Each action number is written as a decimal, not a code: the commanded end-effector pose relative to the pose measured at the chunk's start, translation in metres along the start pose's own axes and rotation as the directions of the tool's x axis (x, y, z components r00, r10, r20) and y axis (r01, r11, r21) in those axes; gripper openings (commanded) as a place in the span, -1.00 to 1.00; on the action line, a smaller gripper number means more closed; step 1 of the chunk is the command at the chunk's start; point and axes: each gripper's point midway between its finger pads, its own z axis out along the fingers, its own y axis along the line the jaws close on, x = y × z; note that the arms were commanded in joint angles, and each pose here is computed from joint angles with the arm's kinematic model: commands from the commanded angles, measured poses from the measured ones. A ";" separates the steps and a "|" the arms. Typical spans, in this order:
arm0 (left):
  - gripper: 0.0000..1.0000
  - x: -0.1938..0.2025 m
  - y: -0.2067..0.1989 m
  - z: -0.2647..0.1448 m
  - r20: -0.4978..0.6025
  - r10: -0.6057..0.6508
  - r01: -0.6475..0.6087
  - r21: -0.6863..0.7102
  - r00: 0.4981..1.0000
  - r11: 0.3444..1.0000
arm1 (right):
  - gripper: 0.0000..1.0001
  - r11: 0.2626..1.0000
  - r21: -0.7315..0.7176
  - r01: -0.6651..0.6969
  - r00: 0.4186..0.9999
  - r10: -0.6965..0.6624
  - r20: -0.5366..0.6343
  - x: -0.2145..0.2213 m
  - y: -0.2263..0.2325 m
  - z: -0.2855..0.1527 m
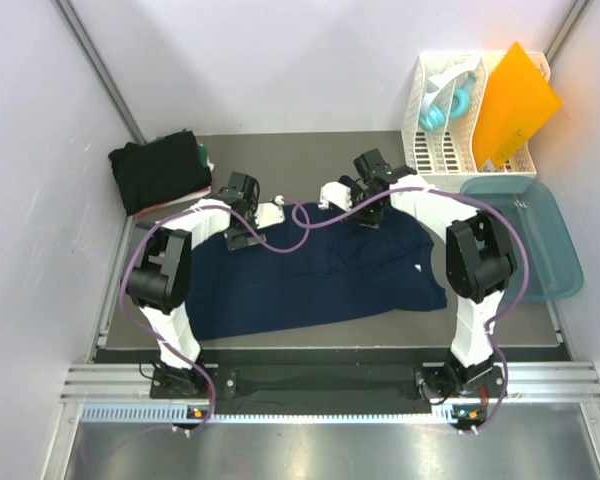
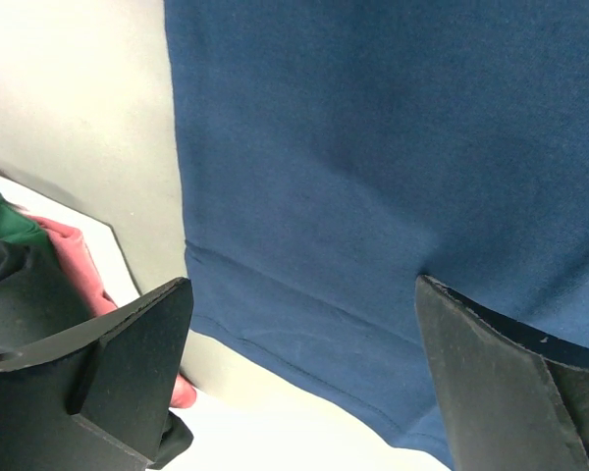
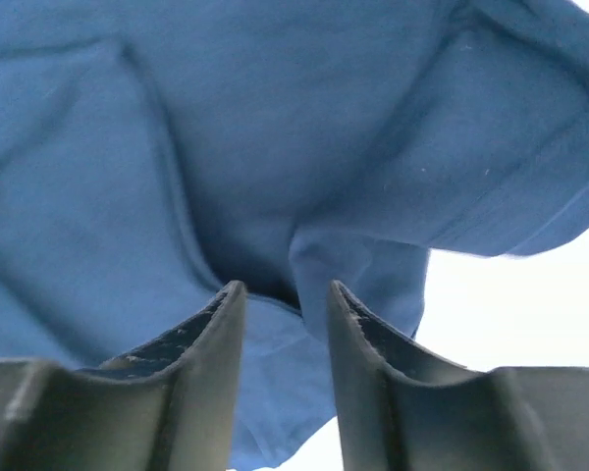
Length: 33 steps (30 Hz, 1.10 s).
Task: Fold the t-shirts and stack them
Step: Grap the side of the flattened tshirt furthest away from the robot with both arms
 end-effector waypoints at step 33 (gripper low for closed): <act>0.98 -0.012 0.024 -0.032 0.008 0.053 -0.052 -0.083 0.999 0.995 | 0.14 0.894 0.055 -0.445 0.872 0.419 0.255 0.017 -0.123 0.006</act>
